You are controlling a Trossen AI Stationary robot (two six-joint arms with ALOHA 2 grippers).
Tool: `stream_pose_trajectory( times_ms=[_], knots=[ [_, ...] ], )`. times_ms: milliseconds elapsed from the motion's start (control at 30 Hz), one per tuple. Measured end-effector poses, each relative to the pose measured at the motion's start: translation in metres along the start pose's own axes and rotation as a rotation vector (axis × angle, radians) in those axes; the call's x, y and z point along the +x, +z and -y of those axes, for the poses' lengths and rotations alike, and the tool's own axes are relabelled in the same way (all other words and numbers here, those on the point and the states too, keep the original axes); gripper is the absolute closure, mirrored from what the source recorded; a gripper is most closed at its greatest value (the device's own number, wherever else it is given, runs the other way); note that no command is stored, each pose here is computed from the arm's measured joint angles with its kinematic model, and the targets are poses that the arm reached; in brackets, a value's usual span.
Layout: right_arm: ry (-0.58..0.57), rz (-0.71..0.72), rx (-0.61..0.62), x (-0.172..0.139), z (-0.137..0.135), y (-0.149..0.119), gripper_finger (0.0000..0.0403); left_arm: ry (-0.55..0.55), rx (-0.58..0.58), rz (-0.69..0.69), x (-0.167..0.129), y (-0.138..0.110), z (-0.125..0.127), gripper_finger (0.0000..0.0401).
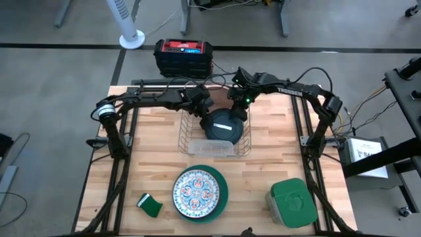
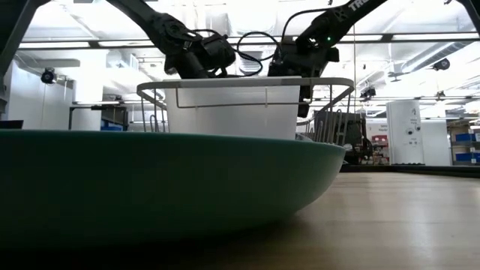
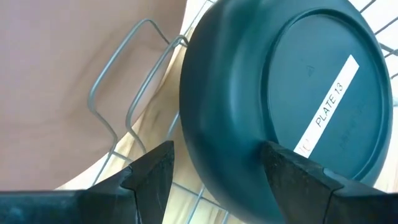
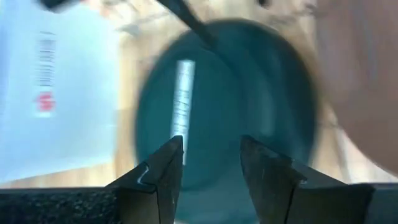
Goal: Sort dishes
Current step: Put the dark green plate in the dishwasher rack
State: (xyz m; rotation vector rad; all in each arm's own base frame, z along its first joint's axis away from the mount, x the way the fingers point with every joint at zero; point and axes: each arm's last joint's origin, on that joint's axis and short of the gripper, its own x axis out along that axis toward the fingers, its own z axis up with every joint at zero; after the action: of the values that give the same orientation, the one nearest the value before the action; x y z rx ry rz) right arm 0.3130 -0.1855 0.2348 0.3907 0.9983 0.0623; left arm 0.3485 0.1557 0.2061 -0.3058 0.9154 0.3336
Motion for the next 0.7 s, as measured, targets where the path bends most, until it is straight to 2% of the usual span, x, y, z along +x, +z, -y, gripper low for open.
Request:
stream_pose_trajectory(
  times_ms=[67,133,400,700],
  knots=[
    [-0.119,-0.034,0.027,-0.001,0.003,-0.002,0.0247,0.002,0.006,-0.003,-0.001,0.0,0.0,0.0169],
    [-0.19,-0.056,0.042,-0.001,0.005,-0.003,0.0235,0.002,0.009,-0.004,-0.001,0.0,0.0,0.0169],
    [-0.099,-0.04,0.071,-0.001,0.003,-0.003,0.0157,-0.011,0.014,-0.031,0.013,-0.003,-0.001,0.0169],
    [-0.147,-0.066,0.093,0.007,0.01,-0.003,0.0106,-0.01,0.022,-0.047,0.022,-0.006,-0.002,0.0169]
  ],
)
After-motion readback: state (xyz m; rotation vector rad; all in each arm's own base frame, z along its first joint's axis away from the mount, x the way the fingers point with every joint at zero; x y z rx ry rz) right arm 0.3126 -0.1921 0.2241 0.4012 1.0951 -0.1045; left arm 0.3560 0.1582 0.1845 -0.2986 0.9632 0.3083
